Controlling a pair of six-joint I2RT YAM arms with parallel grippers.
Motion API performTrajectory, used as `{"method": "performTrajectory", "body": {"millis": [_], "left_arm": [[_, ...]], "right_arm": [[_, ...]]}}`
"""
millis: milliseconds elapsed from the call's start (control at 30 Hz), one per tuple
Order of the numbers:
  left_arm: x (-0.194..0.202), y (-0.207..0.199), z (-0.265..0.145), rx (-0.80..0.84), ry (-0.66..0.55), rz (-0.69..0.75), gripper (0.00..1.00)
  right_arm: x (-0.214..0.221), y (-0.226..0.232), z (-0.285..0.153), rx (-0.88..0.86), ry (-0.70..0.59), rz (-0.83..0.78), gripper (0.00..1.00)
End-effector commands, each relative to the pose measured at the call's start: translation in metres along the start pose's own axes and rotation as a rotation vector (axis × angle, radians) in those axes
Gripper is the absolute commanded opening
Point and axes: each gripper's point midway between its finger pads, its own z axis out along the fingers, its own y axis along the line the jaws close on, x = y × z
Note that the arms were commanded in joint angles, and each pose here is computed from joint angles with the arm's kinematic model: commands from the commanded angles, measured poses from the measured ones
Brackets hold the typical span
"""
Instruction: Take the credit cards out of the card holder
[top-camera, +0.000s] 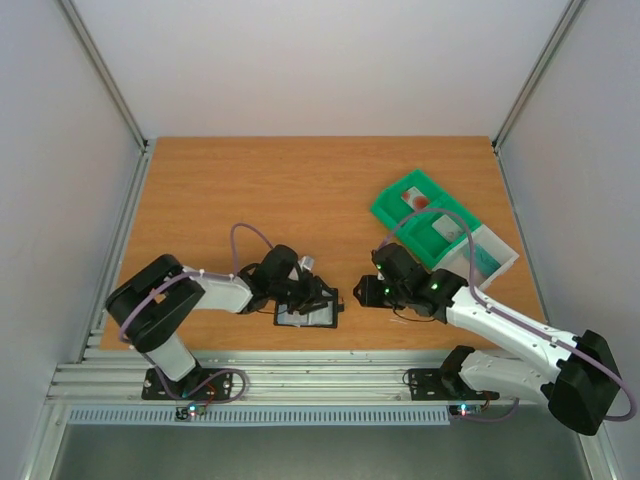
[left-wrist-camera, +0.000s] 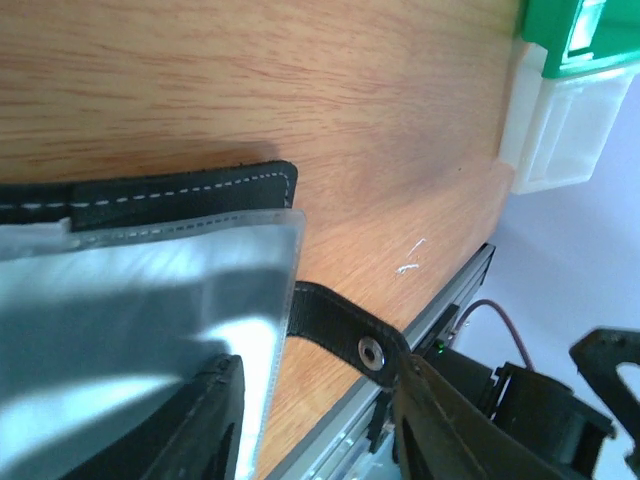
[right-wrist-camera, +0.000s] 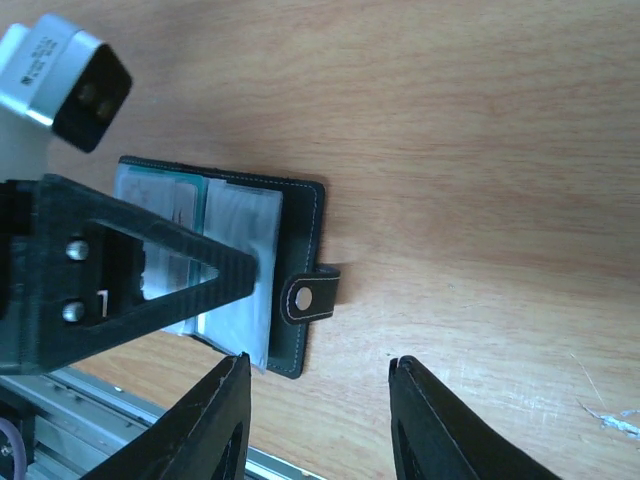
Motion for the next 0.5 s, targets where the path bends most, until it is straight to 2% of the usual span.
{"method": "performTrajectory", "body": {"millis": [0,133,267,467], "left_arm": [[-0.003,-0.026,0.010,0.097,0.025,0.035,0.39],[-0.003,-0.020,0.004,0.055,0.006,0.041,0.36],[-0.004,-0.030,-0.013,0.029,-0.028,0.094,0.36],[-0.016,-0.038,-0.060,-0.045,-0.146,0.151,0.43]], "right_arm": [[0.003,-0.001,-0.004,-0.003,0.003,0.015,0.40],[0.004,0.008,-0.004,-0.046,0.014,0.031,0.40],[0.005,0.014,-0.002,-0.083,0.018,0.058,0.40],[0.004,0.034,0.002,-0.144,0.041,0.052,0.39]]}}
